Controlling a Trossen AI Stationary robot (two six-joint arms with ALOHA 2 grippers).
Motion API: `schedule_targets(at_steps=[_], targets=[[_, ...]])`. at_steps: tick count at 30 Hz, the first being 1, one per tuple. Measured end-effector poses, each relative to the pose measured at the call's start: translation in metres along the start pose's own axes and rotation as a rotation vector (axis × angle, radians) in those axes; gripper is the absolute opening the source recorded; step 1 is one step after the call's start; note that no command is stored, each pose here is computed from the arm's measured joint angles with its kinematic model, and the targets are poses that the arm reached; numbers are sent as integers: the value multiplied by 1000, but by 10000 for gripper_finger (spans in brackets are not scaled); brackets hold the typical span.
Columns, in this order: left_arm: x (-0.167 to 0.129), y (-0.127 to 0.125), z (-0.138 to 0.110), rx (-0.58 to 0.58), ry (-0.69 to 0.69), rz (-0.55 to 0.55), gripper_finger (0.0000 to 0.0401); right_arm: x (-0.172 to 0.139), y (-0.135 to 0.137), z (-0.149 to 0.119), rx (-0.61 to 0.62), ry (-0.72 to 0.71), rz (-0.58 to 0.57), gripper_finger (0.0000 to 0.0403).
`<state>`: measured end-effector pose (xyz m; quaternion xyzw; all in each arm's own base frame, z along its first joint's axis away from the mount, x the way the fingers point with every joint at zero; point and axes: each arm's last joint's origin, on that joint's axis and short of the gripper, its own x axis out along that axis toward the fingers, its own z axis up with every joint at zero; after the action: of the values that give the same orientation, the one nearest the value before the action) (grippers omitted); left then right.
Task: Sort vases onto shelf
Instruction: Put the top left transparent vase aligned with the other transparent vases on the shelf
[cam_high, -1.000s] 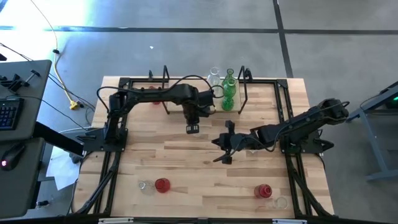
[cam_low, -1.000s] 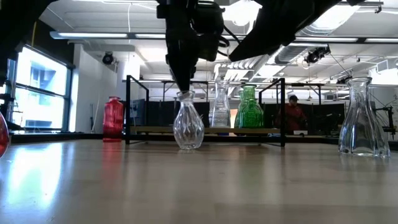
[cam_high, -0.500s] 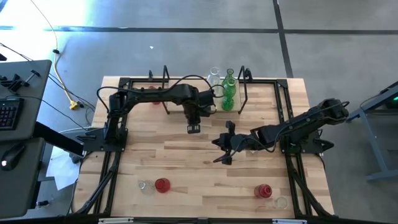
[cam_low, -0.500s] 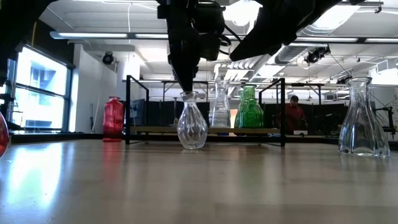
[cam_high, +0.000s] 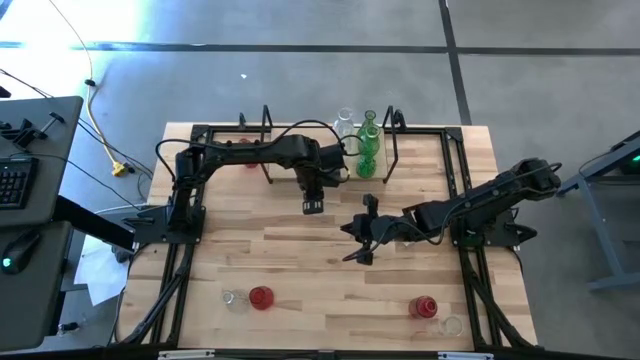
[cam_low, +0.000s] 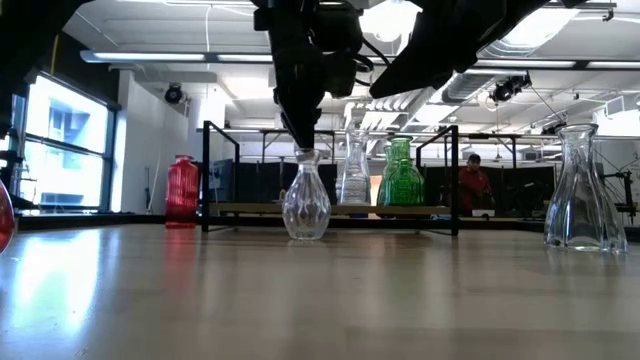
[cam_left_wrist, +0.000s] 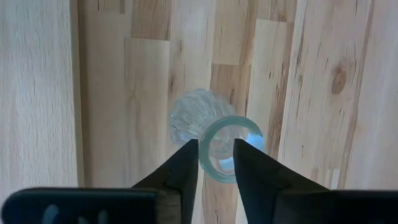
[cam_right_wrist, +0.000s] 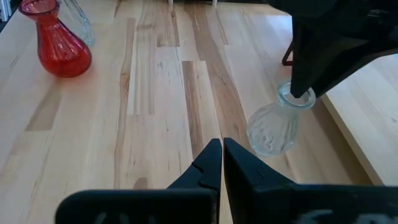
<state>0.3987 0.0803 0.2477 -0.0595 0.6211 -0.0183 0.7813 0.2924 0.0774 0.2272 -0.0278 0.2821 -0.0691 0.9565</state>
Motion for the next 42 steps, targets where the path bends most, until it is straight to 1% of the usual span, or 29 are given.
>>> schedule_targets(at_steps=[3, 7, 13, 32, 38, 42], targets=[[0, 0, 0, 0, -1, 0, 107, 0, 0, 0, 0, 0, 0, 0], [-3, 0, 1, 2, -14, 2, 115, 0, 0, 0, 0, 0, 0, 0], [-6, -1, 2, 13, -43, 8, 115, 0, 0, 0, 0, 0, 0, 0], [-6, -1, 5, 46, -70, 17, 115, 0, 0, 0, -11, 1, 0, 0], [-20, -2, 5, 63, -127, 49, 115, 0, 0, 0, -6, -5, 0, 0], [-37, -4, 6, 74, -209, 91, 115, 0, 0, 1, -8, -9, 0, 0]])
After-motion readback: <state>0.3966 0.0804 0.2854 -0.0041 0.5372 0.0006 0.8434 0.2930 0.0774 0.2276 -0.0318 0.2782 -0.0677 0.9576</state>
